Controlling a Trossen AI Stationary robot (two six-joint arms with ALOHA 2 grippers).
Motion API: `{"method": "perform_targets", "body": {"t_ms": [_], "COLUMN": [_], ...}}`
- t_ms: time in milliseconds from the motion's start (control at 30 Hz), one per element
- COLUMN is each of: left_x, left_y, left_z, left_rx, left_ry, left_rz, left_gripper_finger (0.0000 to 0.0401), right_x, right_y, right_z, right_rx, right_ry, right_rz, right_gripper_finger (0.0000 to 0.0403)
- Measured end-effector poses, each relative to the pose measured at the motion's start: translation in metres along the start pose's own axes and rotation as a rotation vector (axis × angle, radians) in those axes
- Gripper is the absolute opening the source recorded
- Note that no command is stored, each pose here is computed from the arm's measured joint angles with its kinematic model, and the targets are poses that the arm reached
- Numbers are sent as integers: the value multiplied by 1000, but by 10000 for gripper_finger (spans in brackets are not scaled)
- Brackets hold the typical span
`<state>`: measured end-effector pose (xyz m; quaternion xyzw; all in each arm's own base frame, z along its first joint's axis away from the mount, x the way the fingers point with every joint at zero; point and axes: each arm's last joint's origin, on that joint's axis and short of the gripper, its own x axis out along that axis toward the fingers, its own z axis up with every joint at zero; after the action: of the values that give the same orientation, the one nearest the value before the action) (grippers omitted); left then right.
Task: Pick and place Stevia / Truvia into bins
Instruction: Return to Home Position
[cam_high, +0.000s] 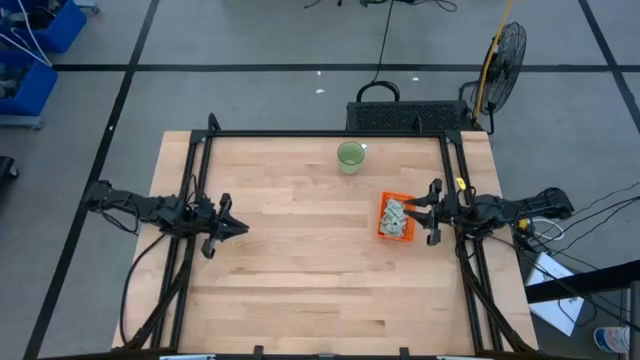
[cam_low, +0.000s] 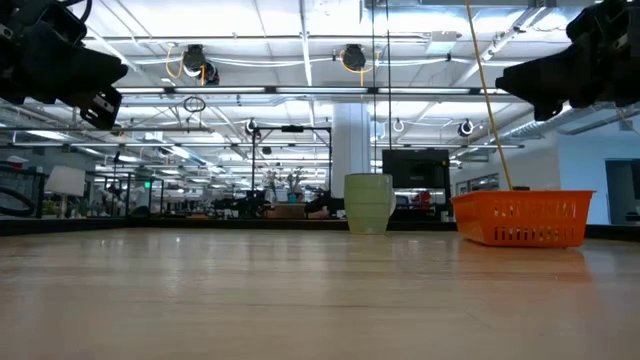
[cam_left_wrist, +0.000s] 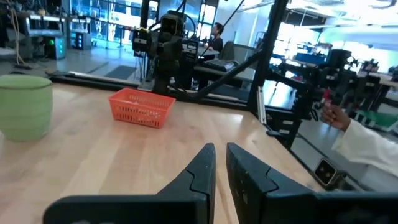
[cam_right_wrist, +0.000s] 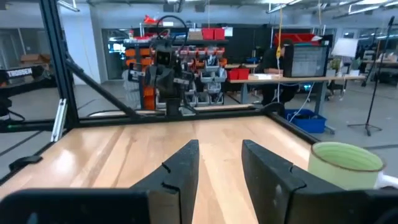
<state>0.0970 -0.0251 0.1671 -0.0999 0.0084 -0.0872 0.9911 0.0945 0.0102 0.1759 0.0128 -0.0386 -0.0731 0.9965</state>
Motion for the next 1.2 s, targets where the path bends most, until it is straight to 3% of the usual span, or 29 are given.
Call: {"method": "perform_targets", "body": {"t_ms": [1200], "left_x": [0], "left_y": [0], "left_z": [1], "left_rx": [-17], "left_ry": [-14], "left_rz": [5], "left_gripper_finger": [44], "right_x": [0], "right_y": [0], "right_z": [1], "right_rx": [-11], "right_ry": [-11], "right_rz": [-2], "right_gripper_finger": [114]}}
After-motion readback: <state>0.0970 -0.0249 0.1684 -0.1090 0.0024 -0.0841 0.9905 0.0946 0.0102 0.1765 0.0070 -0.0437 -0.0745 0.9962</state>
